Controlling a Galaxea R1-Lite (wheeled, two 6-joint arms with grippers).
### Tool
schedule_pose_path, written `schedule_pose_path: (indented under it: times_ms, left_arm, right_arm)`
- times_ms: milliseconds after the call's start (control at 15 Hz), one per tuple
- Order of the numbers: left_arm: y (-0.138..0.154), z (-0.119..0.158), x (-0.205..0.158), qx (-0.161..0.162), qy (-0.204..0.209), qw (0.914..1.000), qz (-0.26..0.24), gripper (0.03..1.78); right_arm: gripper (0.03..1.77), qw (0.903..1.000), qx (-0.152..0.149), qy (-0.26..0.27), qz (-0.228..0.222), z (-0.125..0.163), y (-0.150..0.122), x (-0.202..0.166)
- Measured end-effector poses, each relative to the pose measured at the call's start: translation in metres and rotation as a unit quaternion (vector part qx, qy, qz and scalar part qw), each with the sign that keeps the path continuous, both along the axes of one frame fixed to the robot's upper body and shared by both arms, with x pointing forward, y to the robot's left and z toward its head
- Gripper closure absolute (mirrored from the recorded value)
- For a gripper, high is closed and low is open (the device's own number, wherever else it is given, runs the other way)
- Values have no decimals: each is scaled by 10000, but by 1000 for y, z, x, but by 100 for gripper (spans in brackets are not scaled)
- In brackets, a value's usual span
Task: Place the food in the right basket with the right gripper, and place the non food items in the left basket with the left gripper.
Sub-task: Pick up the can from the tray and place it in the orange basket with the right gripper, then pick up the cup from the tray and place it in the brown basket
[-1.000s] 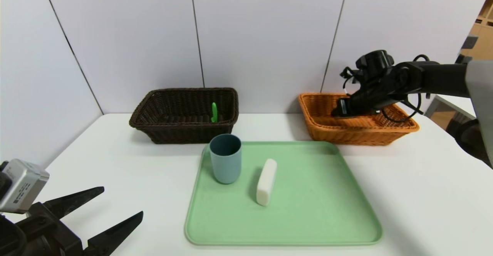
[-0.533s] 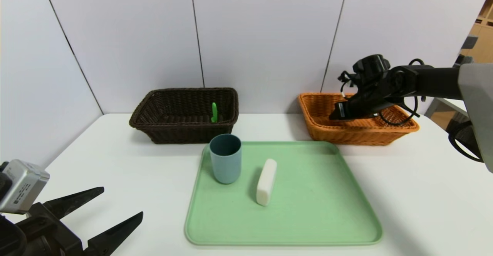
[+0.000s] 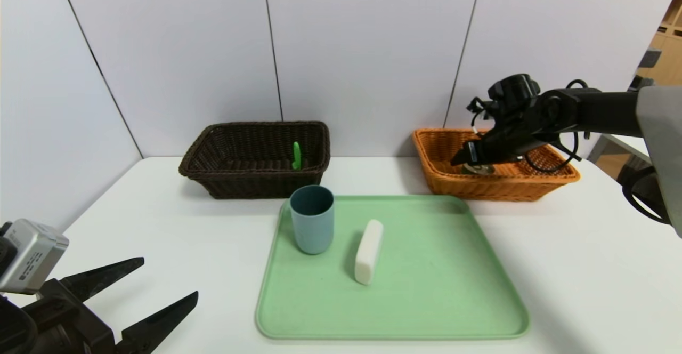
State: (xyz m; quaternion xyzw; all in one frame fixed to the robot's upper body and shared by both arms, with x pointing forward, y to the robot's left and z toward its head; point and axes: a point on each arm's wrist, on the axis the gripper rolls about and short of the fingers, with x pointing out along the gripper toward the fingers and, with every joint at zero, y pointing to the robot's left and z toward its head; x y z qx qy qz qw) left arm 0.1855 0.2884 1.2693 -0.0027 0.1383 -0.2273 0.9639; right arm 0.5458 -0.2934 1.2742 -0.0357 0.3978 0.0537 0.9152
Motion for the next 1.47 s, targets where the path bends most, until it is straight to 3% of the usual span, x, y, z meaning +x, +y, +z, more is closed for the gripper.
schedule_pose_path:
  times_ms: [667, 1133, 1467]
  left_arm:
    - [0, 2, 1, -15, -20, 10000, -1, 12]
    - [-1, 3, 1, -12, -49, 10000, -10, 12]
    - [0, 4, 1, 16, -85, 10000, -29, 12]
  right_arm:
    - [15, 9979, -169, -544, 321, 68, 0, -49]
    - [12, 9925, 16, -956, 756, 120, 13, -143]
    - [11, 9874, 108, -1162, 1066, 131, 14, -225]
